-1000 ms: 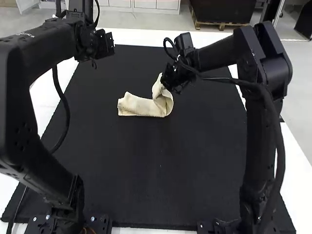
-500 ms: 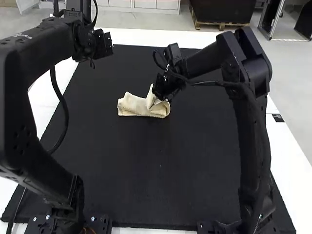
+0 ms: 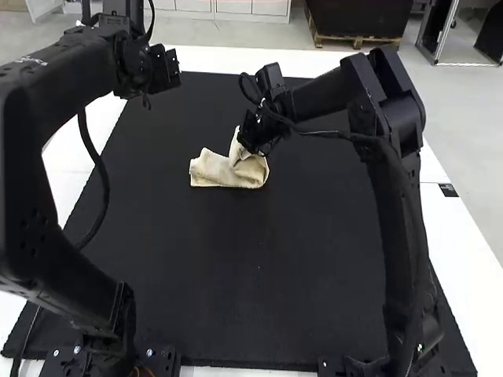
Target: Fold the towel.
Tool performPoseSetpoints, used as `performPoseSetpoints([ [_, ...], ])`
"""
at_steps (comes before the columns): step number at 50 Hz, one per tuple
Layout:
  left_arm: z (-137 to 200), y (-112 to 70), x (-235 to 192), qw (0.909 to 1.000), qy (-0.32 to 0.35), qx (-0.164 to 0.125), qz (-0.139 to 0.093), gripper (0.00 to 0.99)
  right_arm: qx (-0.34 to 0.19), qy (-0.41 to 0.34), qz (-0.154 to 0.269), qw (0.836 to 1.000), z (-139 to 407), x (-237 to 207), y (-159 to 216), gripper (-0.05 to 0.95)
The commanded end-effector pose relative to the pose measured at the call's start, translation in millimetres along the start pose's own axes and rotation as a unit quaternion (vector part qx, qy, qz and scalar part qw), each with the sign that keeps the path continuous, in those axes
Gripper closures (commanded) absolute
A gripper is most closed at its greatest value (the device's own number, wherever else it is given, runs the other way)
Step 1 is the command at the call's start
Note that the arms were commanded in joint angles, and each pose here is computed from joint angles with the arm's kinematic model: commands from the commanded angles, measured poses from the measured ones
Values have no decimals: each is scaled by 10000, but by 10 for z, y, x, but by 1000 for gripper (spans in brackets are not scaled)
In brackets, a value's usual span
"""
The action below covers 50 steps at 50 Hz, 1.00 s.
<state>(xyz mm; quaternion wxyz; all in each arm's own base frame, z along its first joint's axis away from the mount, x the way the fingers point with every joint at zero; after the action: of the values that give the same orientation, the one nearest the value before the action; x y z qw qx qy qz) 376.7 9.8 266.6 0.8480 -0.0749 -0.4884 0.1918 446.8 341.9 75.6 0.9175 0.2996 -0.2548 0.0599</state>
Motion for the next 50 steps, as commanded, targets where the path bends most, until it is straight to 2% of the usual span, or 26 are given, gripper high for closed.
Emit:
performPoseSetpoints([
  [1,78,19,37,9999,-93,-64,53,43,152,-16,118,9998,-56,-25,220,908],
  [50,104,70,-14,9999,-15,-67,149,43,287,-4,331,9990,-355,-95,515,908],
])
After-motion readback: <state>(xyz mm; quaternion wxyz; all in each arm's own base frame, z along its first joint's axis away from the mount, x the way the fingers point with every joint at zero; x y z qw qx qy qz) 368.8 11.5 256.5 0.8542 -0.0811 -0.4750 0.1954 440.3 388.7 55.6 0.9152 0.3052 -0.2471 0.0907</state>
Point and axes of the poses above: each hand's point on the last joint's axis, 136 mm out from that joint toward the fingers, its own z axis back along the fingers, its own y axis along the line the jaws close on, x = y × z, the point moved 2 cm from there along z, back along the fingers, and after that the axes turned 7 degrees about z, right-handed, at the moved point
